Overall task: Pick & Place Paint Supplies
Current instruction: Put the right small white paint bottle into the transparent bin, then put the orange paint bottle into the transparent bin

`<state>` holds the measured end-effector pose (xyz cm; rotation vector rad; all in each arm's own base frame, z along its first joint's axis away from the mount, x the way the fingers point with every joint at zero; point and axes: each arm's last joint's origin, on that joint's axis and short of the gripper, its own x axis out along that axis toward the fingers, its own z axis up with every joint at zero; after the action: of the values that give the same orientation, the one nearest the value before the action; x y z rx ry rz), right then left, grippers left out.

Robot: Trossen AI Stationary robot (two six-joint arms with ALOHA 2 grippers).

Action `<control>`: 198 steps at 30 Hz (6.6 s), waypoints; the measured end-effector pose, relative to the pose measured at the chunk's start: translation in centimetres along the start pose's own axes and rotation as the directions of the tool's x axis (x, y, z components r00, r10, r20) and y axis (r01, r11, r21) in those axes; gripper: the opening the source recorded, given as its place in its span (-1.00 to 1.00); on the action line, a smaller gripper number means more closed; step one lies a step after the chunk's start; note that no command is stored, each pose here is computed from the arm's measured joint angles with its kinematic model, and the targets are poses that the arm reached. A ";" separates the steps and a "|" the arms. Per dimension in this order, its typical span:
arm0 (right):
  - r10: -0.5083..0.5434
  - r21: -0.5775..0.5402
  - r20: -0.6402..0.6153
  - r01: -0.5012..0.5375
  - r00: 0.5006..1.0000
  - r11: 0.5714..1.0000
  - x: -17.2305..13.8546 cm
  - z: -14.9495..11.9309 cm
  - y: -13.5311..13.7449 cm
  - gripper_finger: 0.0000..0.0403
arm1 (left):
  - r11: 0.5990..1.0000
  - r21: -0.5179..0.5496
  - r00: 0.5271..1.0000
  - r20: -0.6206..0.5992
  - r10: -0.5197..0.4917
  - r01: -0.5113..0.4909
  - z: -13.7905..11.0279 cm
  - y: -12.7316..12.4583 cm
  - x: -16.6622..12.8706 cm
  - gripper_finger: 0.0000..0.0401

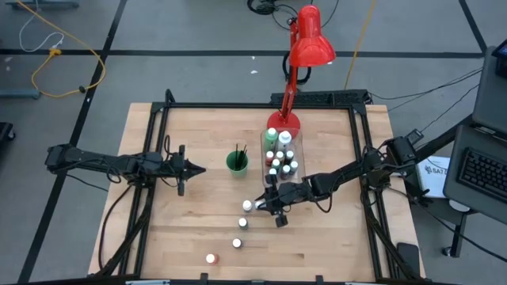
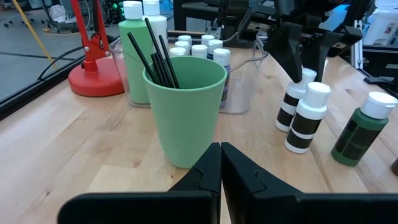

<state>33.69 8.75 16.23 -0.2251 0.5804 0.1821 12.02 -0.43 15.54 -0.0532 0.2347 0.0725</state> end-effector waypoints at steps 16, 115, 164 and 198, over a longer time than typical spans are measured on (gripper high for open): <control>-0.069 -0.052 0.170 0.079 0.983 0.996 -8.3 7.7 -0.5 -0.43 | 1.000 0.000 1.000 -0.005 0.000 0.000 0.0 0.0 0.0 -0.95; -0.237 0.240 0.620 0.107 0.748 0.965 -18.0 -10.7 -1.3 -0.98 | 0.832 0.089 0.833 0.037 -0.553 0.548 0.5 -5.1 0.3 -0.95; -0.236 0.187 0.620 0.151 0.748 0.971 -17.7 -10.7 -1.3 -0.98 | 0.575 0.117 0.570 -0.384 -0.726 0.810 0.8 -20.1 9.2 0.68; -0.236 0.186 0.620 0.152 0.749 0.971 -17.7 -10.7 -1.3 -0.98 | 0.557 0.125 0.560 -0.363 -0.745 0.821 1.3 -18.9 10.3 -0.20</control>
<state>13.86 2.85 17.66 -0.0871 -0.1227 0.0096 23.81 -18.48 15.26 0.1249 0.4809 -0.9082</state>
